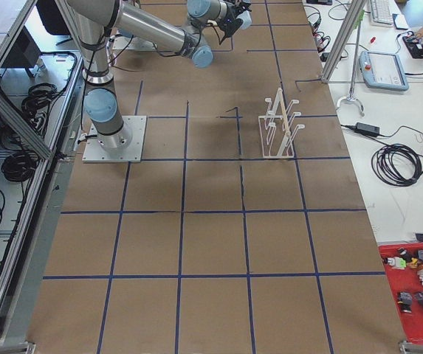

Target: Transfer IKEA cup to right arm and place on rack

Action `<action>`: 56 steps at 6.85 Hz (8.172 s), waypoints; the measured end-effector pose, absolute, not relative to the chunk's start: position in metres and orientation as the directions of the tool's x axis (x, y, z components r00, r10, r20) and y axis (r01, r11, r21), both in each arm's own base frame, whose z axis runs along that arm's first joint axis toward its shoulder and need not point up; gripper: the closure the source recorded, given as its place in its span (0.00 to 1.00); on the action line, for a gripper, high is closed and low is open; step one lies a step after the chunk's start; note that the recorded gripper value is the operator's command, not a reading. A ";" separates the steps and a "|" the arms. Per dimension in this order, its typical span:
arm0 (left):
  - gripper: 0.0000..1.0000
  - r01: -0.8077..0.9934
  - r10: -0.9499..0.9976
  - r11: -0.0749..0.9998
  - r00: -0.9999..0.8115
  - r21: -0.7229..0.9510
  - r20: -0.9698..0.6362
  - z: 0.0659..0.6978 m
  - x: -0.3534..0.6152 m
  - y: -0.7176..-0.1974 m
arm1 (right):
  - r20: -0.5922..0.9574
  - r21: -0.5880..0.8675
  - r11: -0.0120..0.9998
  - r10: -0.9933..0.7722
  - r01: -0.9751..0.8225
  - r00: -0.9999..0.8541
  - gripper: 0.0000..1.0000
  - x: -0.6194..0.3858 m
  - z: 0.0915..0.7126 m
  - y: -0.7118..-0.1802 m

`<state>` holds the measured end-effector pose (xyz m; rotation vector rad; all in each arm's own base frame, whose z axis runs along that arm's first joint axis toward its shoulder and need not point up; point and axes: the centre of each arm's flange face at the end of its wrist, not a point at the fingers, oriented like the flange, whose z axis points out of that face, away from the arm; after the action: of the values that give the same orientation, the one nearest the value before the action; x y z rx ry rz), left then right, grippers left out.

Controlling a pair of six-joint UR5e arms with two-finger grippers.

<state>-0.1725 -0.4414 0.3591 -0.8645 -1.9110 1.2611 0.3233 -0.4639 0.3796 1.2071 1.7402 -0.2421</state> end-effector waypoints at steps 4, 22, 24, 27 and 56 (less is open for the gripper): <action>0.99 0.159 0.818 0.305 -0.548 -0.939 0.173 0.361 -0.173 -0.440 | -0.787 0.340 0.492 0.615 0.801 -0.044 0.52 0.325 0.378 -0.465; 0.01 0.059 0.090 0.907 -0.994 -0.417 0.055 0.400 -0.108 -0.542 | -0.426 -0.796 0.433 0.094 0.422 -0.900 0.79 0.120 0.372 -0.588; 0.01 0.000 0.000 0.990 -1.000 -0.144 0.003 0.446 -0.116 -0.528 | -0.202 -0.911 0.366 0.008 0.191 -0.979 0.79 0.094 0.349 -0.610; 0.01 -0.073 -0.073 0.997 -0.997 0.003 0.010 0.494 -0.119 -0.492 | -0.066 -0.925 0.375 -0.010 0.058 -0.998 0.79 0.064 0.313 -0.626; 1.00 0.050 0.052 0.995 -0.998 0.088 -0.023 0.340 0.112 -0.453 | -0.866 -0.458 0.457 -0.036 0.763 -0.498 0.00 0.180 0.443 -0.446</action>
<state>0.1118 -0.4535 0.3405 -0.0808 -3.1633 -0.1383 0.1798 -0.4464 0.4435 0.6163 1.8270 -1.1417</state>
